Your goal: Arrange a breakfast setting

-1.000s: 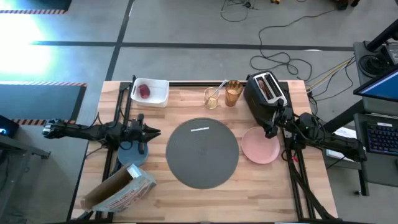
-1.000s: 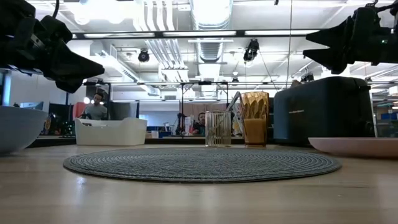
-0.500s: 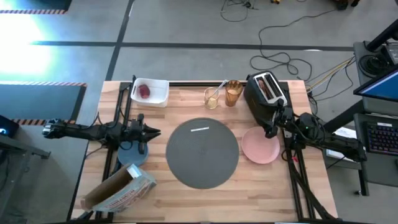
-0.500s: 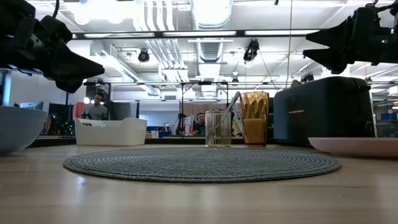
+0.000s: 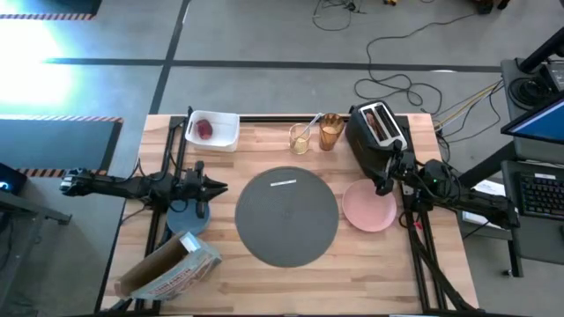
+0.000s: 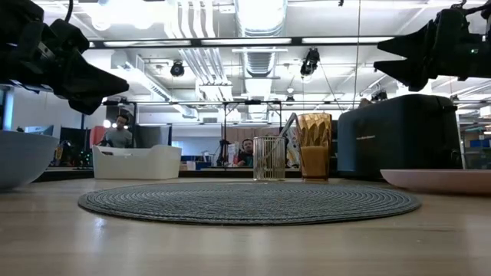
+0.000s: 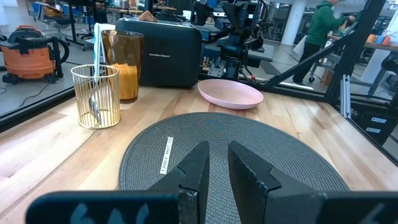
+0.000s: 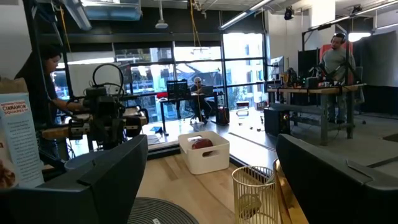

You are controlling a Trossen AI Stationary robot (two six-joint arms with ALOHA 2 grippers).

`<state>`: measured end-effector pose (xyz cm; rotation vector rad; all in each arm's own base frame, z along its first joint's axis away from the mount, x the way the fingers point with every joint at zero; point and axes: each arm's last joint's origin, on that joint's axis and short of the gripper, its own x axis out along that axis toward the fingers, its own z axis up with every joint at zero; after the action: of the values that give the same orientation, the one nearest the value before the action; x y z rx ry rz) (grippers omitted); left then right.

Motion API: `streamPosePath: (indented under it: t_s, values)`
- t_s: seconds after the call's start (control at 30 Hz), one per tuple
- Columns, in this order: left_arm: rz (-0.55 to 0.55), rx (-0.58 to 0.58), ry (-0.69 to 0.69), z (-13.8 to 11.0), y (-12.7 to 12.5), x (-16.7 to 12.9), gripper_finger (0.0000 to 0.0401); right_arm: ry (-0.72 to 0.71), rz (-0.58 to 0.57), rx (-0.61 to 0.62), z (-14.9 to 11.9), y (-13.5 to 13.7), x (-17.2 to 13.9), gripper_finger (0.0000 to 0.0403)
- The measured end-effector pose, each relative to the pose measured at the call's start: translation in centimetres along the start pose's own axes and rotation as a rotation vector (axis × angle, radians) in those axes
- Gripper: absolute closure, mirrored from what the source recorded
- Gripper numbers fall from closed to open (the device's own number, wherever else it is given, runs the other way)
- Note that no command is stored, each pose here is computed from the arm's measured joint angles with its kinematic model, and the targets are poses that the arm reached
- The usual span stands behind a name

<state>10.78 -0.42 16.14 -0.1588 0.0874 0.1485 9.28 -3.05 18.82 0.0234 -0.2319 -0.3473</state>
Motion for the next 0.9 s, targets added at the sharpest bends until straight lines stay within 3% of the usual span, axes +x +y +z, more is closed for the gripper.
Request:
streamPosePath:
  t_s: [0.9]
  values:
    - [0.009, -0.001, -0.003, 0.02, 0.03, 0.0, 0.0358, 0.0, 0.0, 0.0, 0.0, 0.0, 0.0, 0.0057]
